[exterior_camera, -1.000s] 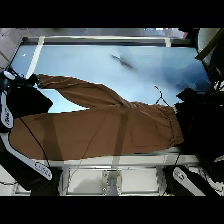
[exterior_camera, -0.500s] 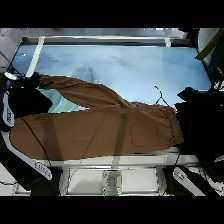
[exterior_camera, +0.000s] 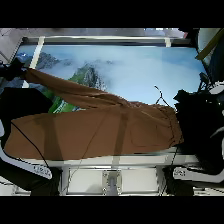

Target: Fold the clothes and pants, and hang the long-sleeved shirts on hangers.

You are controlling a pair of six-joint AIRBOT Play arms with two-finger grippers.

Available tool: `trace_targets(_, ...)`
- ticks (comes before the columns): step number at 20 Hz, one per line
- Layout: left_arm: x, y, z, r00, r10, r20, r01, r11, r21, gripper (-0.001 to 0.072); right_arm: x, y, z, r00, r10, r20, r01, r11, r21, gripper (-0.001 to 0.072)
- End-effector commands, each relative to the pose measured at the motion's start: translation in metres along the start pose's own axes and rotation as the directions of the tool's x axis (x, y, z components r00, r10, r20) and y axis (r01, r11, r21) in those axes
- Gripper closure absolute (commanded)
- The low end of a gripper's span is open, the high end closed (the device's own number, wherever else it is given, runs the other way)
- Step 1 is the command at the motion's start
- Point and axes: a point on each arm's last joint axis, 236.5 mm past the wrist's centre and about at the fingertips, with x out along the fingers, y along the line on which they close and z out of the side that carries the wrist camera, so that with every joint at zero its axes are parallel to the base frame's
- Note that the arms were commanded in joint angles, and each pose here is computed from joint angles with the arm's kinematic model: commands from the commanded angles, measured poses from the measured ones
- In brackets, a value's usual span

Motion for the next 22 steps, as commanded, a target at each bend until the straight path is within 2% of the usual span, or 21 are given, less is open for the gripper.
trace_targets(1, -0.015, -0.007, -0.012, 0.998, -0.004, -0.058, 0.006, 0.999, 0.033, 0.0696, 0.046, -0.014, -0.003, 0.993, 0.024, -0.114, -0.019, 0.999, 0.043, 0.0322)
trace_targets(4, -0.015, -0.006, -0.015, 0.997, 0.002, -0.073, 0.0, 0.999, 0.037, 0.0696, 0.049, -0.007, -0.019, 0.968, 0.066, -0.244, -0.07, 0.998, -0.004, 0.0313)
trace_targets(5, -0.015, -0.006, -0.016, 0.997, 0.002, -0.078, 0.001, 0.999, 0.037, 0.0696, 0.045, -0.003, -0.025, 0.957, 0.079, -0.277, -0.088, 0.996, -0.02, 0.0237)
trace_targets(11, -0.016, -0.006, -0.022, 0.995, 0.001, -0.101, 0.002, 0.999, 0.037, 0.0696, 0.013, 0.012, -0.073, 0.851, 0.156, -0.501, -0.192, 0.981, -0.02, 0.0233)
trace_targets(14, -0.016, -0.006, -0.023, 0.995, 0.001, -0.104, 0.003, 0.999, 0.037, 0.0696, 0.008, 0.021, -0.077, 0.834, 0.192, -0.518, -0.231, 0.973, -0.011, 0.024)
trace_targets(15, -0.016, -0.006, -0.023, 0.994, 0.001, -0.107, 0.003, 0.999, 0.037, 0.0696, 0.009, 0.027, -0.073, 0.836, 0.218, -0.504, -0.26, 0.966, -0.012, 0.0297)
trace_targets(18, -0.016, -0.006, -0.026, 0.993, 0.0, -0.116, 0.004, 0.999, 0.036, 0.0695, 0.012, 0.043, -0.06, 0.848, 0.285, -0.446, -0.324, 0.946, -0.01, 0.0578)
trace_targets(19, -0.016, -0.006, -0.026, 0.993, 0.0, -0.116, 0.004, 0.999, 0.037, 0.0696, 0.014, 0.046, -0.055, 0.855, 0.296, -0.426, -0.337, 0.941, -0.023, 0.065)
trace_targets(20, -0.016, -0.006, -0.025, 0.993, 0.0, -0.114, 0.005, 0.999, 0.036, 0.0696, 0.016, 0.046, -0.049, 0.867, 0.298, -0.4, -0.334, 0.942, -0.022, 0.0684)
trace_targets(22, -0.022, -0.01, -0.021, 0.995, -0.003, -0.102, 0.008, 0.999, 0.042, 0.0696, 0.004, 0.06, -0.038, 0.869, 0.335, -0.365, -0.373, 0.927, -0.037, 0.0684)
